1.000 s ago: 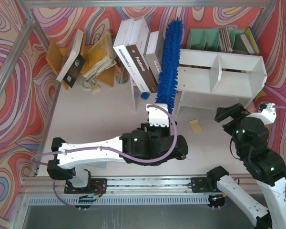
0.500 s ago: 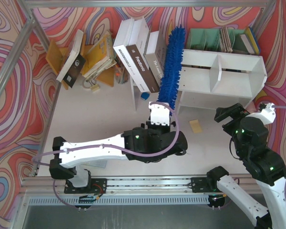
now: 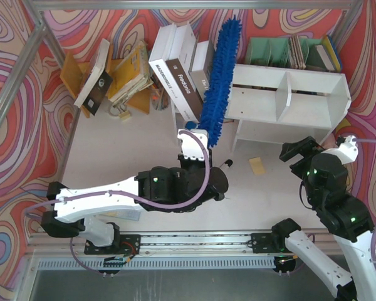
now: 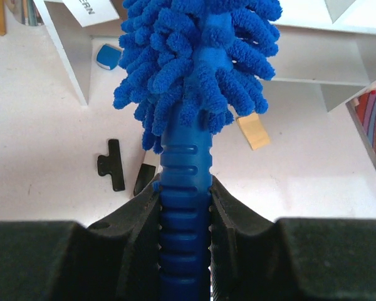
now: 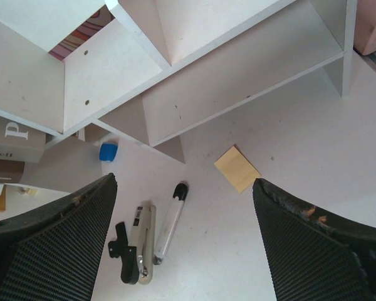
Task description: Dust the bookshelf with a duster
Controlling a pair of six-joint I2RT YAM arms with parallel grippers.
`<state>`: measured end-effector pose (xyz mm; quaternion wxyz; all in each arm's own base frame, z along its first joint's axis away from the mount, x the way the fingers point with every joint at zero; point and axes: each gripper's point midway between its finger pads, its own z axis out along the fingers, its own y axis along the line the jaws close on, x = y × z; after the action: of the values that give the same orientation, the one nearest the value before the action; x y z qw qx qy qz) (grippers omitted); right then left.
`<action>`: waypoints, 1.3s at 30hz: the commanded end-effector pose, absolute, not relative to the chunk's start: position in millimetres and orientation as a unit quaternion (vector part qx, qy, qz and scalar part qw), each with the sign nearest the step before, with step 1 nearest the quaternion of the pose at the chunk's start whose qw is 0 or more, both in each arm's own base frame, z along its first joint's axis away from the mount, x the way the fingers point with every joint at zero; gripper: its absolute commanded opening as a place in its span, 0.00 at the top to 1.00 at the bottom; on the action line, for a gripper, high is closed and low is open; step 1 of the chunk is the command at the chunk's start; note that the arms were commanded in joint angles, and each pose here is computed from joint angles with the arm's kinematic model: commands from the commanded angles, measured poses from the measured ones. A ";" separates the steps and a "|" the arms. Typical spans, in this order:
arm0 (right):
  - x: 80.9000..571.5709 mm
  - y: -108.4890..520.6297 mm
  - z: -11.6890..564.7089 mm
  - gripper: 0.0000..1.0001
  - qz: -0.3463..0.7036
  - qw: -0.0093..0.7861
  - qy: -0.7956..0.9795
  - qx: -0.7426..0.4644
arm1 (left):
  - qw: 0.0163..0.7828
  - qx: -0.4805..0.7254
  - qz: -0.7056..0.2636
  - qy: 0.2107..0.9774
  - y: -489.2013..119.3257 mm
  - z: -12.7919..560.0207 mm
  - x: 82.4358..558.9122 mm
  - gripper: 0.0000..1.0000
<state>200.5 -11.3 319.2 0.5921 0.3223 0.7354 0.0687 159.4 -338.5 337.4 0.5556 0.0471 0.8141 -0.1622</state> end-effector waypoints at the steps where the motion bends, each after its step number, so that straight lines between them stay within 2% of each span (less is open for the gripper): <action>1: 200.8 -13.4 320.6 0.21 0.073 0.600 0.725 0.331 | 0.554 0.050 -0.153 0.816 -343.7 320.4 162.4 1.00; 10: 204.9 -13.9 312.0 0.20 0.055 0.599 0.734 0.313 | 0.520 0.081 -0.149 0.837 -363.9 288.1 153.4 1.00; 23: 215.7 -11.8 319.5 0.17 0.003 0.657 0.734 0.172 | 0.593 0.081 -0.182 0.780 -337.4 376.2 168.0 1.00; 26: 217.6 -8.7 321.1 0.17 -0.002 0.670 0.729 0.140 | 0.601 0.080 -0.160 0.779 -333.9 388.2 173.5 1.00; 31: 217.8 -1.2 322.6 0.17 0.013 0.681 0.723 0.116 | 0.596 0.077 -0.145 0.786 -329.7 377.8 174.9 1.00; 39: 213.0 -5.6 317.5 0.17 0.014 0.690 0.713 0.127 | 0.556 0.069 -0.129 0.818 -329.6 321.8 172.3 1.00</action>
<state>213.1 -3.3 304.6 0.6689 0.1276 0.7322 0.0129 170.5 -333.7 337.1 0.5654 0.0918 0.8082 -0.1370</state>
